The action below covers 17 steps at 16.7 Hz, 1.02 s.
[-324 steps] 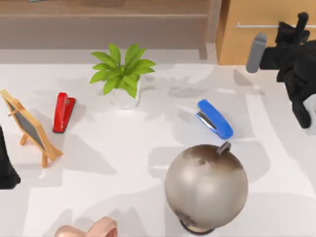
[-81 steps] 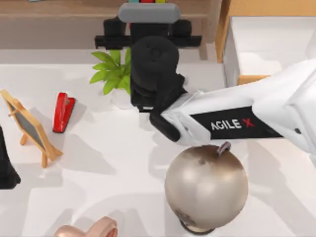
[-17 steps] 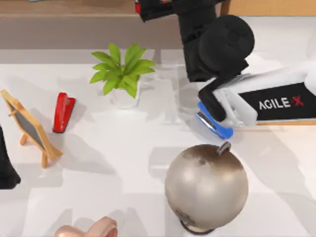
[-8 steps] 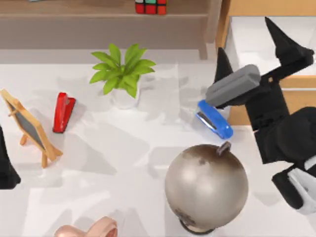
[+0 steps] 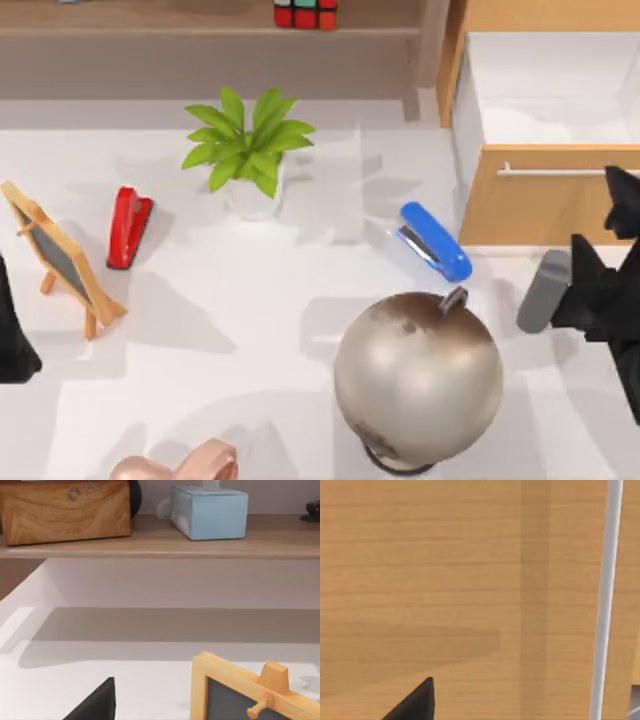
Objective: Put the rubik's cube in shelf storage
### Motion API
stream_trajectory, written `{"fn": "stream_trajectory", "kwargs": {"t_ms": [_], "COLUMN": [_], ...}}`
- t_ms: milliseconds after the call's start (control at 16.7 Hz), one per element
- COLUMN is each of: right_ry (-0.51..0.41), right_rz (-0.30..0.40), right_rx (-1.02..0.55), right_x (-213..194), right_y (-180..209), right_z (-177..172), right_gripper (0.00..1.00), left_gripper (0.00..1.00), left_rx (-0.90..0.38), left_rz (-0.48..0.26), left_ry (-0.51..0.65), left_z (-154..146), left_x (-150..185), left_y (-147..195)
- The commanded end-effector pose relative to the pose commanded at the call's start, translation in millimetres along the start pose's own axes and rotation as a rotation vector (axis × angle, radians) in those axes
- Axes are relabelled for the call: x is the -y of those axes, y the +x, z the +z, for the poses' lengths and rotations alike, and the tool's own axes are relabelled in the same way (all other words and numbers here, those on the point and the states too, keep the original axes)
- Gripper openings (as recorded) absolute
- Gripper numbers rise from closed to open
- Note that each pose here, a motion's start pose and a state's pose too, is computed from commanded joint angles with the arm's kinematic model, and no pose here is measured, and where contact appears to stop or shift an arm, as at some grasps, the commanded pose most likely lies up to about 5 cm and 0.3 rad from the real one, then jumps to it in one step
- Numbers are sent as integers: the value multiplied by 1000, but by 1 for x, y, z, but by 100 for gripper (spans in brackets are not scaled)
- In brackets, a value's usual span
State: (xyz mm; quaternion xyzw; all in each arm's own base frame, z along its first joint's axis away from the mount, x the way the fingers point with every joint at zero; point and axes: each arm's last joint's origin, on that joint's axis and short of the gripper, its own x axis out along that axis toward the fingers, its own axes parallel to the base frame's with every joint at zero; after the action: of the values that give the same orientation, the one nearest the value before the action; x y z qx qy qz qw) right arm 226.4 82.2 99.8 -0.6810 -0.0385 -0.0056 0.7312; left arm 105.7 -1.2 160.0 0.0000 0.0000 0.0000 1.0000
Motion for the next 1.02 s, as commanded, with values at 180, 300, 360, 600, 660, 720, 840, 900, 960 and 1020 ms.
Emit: {"fn": "stream_trajectory", "kwargs": {"t_ms": [180, 300, 360, 600, 660, 720, 840, 900, 960, 1020], "right_ry": [-71, -71, -71, -71, -70, -71, -71, -71, -71, -71], "right_rz": [62, 62, 62, 64, 61, 61, 62, 62, 62, 62], "right_rx": [-57, -57, -57, -56, -57, -57, -57, -57, -57, -57], "right_x": [-10, -10, -10, -12, -12, -12, -12, -12, -11, -11], "right_y": [0, 0, 0, 6, 8, 11, 16, 19, 22, 23], "right_z": [-12, -12, -12, -11, -11, -11, -12, -12, -13, -13], "right_gripper": [100, 100, 100, 100, 100, 100, 100, 100, 100, 100], "left_gripper": [100, 100, 100, 100, 100, 100, 100, 100, 100, 100], "left_rx": [0, 0, 0, 0, 0, 0, 0, 0, 0, 0], "left_rz": [0, 0, 0, 0, 0, 0, 0, 0, 0, 0], "left_ry": [0, 0, 0, 0, 0, 0, 0, 0, 0, 0], "left_z": [0, 0, 0, 0, 0, 0, 0, 0, 0, 0], "left_x": [0, 0, 0, 0, 0, 0, 0, 0, 0, 0], "left_y": [0, 0, 0, 0, 0, 0, 0, 0, 0, 0]}}
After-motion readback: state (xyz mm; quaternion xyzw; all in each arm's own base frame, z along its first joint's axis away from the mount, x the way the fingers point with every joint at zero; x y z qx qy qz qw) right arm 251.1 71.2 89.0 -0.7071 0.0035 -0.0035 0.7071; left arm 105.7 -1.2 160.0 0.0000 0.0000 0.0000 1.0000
